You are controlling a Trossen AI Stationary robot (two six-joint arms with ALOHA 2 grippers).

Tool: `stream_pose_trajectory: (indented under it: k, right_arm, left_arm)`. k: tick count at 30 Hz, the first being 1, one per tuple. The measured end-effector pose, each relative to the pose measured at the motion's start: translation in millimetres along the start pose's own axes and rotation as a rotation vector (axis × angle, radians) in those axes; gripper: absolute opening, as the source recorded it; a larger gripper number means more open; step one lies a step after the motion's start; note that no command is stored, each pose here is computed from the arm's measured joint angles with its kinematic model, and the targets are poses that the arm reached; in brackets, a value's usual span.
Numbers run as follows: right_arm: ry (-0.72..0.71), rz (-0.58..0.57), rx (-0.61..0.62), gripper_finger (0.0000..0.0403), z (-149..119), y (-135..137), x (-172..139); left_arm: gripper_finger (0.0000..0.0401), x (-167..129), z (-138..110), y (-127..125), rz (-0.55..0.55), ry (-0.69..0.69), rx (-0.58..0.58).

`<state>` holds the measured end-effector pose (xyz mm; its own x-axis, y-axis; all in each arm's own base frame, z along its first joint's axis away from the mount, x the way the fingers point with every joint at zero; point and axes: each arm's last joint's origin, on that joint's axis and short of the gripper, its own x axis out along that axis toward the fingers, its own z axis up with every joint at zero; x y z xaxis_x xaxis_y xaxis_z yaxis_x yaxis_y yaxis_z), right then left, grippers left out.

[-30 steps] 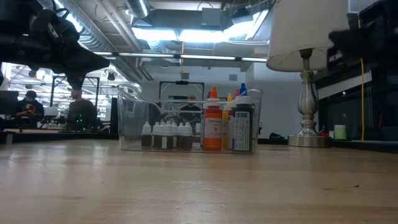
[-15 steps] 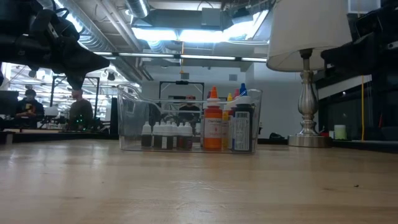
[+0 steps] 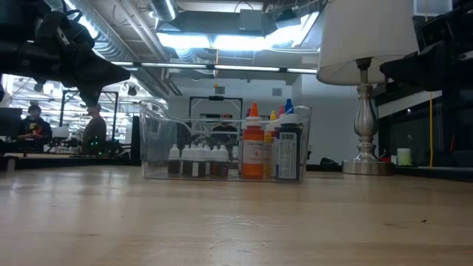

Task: Pick & Place food coloring
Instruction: Return to Home Position

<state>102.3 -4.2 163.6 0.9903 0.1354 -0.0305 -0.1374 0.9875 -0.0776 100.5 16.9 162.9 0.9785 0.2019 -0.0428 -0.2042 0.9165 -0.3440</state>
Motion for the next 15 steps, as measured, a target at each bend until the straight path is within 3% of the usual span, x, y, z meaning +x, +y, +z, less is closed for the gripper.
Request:
stream_pose_trajectory:
  k: [15]
  right_arm:
    - [-0.001,0.001,-0.001,0.0025,0.1,0.0,0.0]
  left_arm:
    - [0.0009,0.0,0.0,0.0,0.000,0.000,0.000]
